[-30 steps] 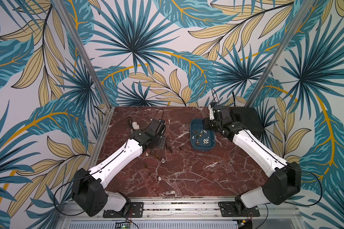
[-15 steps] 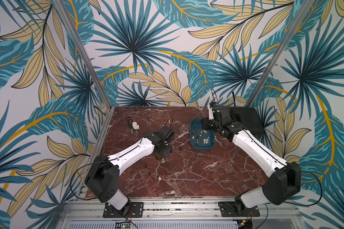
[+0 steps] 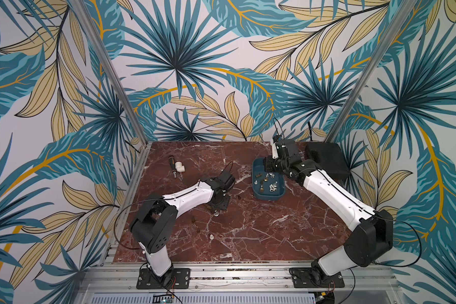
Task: Put the chess pieces into the storage box
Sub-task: Pick up the chess piece at the center of the board.
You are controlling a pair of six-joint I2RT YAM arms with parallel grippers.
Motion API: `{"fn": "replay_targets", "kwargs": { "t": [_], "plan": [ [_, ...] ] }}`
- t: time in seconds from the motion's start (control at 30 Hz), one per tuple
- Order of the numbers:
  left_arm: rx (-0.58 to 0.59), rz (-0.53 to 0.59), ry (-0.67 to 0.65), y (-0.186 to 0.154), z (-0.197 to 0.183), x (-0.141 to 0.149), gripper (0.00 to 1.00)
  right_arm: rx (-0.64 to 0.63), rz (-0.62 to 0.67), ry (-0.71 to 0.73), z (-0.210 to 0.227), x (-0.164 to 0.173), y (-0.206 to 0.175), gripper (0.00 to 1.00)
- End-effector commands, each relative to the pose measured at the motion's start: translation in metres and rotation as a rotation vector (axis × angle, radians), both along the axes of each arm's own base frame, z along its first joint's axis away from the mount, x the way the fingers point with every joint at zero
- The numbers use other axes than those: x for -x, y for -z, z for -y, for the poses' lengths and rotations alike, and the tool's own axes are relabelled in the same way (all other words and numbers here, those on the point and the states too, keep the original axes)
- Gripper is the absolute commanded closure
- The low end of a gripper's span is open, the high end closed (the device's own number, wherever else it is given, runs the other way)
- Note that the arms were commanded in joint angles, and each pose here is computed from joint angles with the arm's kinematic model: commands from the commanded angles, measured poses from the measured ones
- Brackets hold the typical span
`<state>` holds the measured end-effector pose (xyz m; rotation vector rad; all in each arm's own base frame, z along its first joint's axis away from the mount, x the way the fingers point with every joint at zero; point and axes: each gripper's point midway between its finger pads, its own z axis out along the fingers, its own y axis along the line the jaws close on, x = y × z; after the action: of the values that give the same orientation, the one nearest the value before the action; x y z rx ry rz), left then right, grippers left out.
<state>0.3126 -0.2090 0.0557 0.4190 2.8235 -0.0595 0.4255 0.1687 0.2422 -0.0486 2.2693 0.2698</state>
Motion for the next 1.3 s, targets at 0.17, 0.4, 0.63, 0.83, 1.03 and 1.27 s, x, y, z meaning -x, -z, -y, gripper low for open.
{"fn": "replay_targets", "kwargs": {
  "t": [0.17,0.4,0.63,0.83,1.03,1.27],
  "plan": [
    [0.108,0.096,-0.062,-0.018,0.012,-0.049,0.6,0.04,-0.029,0.001,-0.005,-0.002,0.006,0.62],
    [0.16,0.076,-0.102,-0.017,0.012,-0.071,0.6,0.044,-0.035,-0.002,-0.009,-0.004,0.008,0.62],
    [0.164,0.033,-0.105,-0.001,0.017,-0.082,0.6,0.047,-0.044,-0.014,-0.012,-0.003,0.009,0.62],
    [0.097,0.025,-0.116,0.011,0.004,-0.086,0.59,0.047,-0.041,-0.019,-0.013,-0.002,0.008,0.62],
    [0.075,0.002,-0.122,0.022,-0.003,-0.084,0.61,0.047,-0.047,-0.027,-0.015,-0.003,0.011,0.62],
    [0.054,-0.026,-0.118,0.034,-0.007,-0.079,0.7,0.054,-0.044,-0.028,-0.014,-0.003,0.009,0.62]
  ]
}}
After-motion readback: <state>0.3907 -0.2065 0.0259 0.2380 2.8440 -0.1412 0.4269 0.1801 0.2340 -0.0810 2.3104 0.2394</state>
